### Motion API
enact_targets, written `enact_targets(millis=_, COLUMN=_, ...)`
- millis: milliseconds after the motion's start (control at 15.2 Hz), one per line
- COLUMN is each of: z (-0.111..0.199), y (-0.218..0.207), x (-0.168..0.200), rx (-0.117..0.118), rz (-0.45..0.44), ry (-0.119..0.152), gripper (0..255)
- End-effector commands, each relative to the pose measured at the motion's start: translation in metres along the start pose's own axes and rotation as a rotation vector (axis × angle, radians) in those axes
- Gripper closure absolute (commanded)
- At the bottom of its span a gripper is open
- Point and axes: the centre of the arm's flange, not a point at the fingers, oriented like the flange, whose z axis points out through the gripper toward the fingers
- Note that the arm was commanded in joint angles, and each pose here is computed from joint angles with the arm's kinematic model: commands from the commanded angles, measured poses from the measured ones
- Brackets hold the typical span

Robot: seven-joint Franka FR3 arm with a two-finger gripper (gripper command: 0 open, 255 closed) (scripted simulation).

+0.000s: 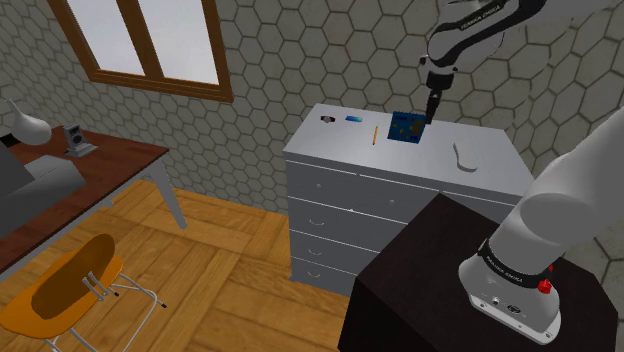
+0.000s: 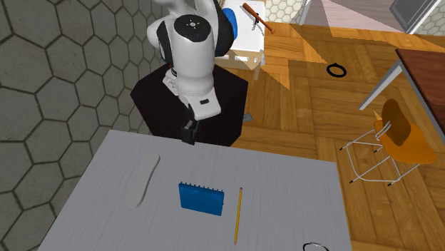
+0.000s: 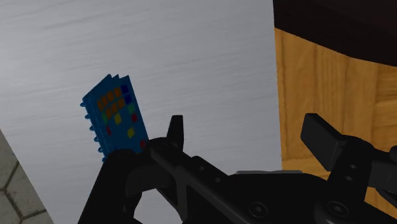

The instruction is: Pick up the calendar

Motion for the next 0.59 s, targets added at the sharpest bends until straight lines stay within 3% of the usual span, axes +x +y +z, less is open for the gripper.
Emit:
enact_targets(millis=0, z=0.009, y=0.022, x=0.008, rx=-0.013, rz=-0.025, ry=0.018, gripper=0)
enact_targets(millis=528, z=0.044, y=0.108, x=0.038, rx=-0.053, rz=-0.116, ry=0.085, gripper=0)
